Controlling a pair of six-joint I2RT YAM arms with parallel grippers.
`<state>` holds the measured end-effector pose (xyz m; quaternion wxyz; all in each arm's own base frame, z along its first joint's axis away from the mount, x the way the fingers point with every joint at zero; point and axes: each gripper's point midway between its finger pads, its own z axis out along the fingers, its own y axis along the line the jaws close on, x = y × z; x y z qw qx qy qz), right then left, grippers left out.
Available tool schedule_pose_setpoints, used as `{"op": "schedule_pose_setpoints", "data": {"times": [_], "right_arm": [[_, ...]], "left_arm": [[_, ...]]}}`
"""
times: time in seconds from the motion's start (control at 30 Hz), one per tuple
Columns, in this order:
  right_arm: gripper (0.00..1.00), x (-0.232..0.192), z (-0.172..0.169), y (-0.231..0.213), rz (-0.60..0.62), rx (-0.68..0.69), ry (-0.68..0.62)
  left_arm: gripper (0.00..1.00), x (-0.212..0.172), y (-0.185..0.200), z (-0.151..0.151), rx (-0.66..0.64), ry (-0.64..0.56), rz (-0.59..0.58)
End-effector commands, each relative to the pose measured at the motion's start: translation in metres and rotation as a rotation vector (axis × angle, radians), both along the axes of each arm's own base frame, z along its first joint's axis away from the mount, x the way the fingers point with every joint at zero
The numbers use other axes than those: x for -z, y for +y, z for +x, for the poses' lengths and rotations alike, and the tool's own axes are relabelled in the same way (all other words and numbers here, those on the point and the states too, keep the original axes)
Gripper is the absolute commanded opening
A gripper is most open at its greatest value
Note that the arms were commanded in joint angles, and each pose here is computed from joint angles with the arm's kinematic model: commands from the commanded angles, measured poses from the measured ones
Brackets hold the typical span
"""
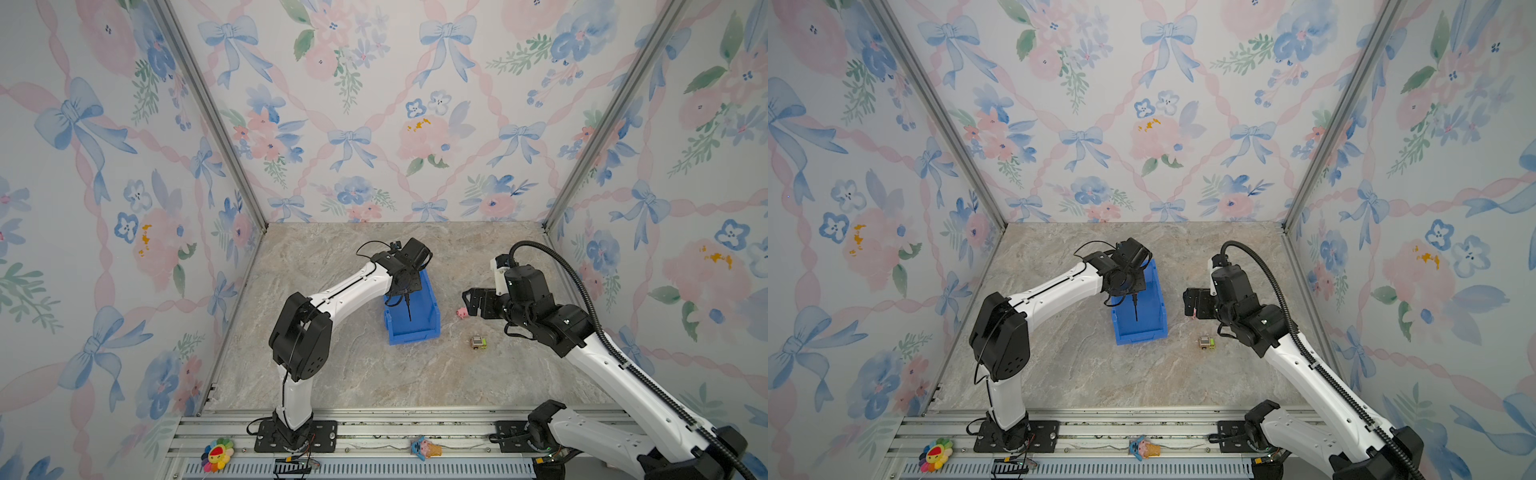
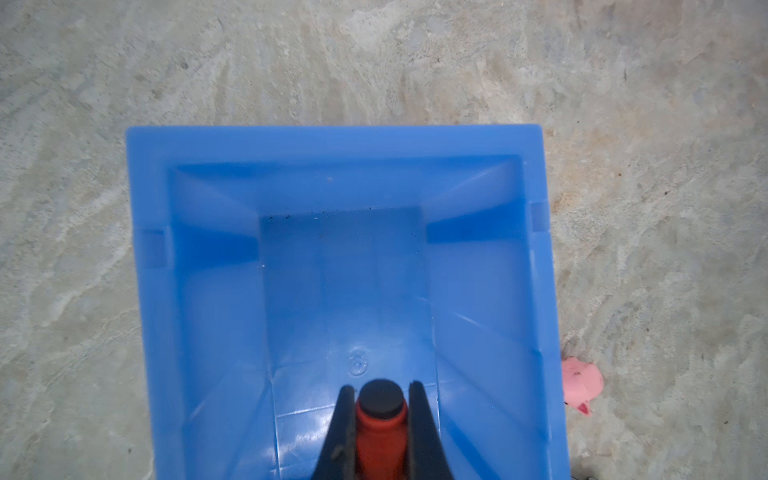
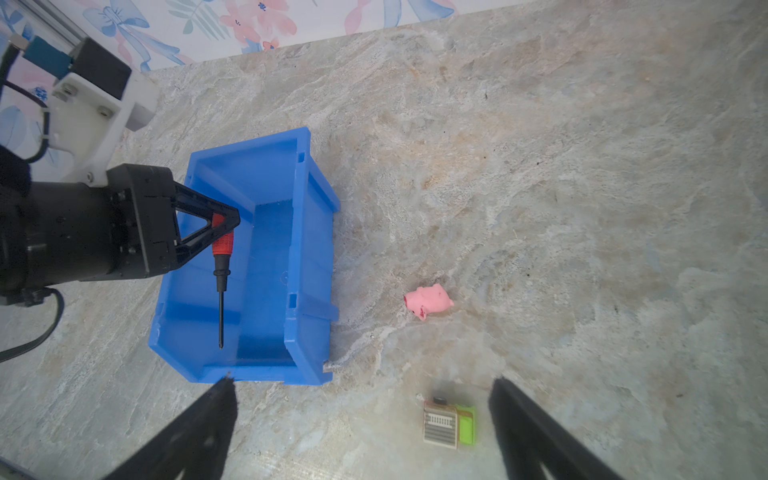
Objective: Put the screwdriver in the bin
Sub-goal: 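Lift the screwdriver with the left gripper and carry it over the blue bin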
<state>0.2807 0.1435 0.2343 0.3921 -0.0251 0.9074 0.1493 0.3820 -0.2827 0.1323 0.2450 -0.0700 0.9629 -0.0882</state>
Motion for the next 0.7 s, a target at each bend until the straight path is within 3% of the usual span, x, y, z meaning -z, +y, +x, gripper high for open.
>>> {"op": "schedule_pose_setpoints", "data": {"times": [0.0, 0.67], "right_arm": [[0.97, -0.012, 0.003, -0.005, 0.006, 0.022, -0.040], [0.97, -0.013, -0.008, -0.017, -0.011, 0.030, -0.056]], "left_arm": [[0.00, 0.007, 0.000, 0.000, -0.034, 0.003, 0.029], [0.00, 0.054, -0.003, 0.004, -0.105, 0.027, 0.126]]}}
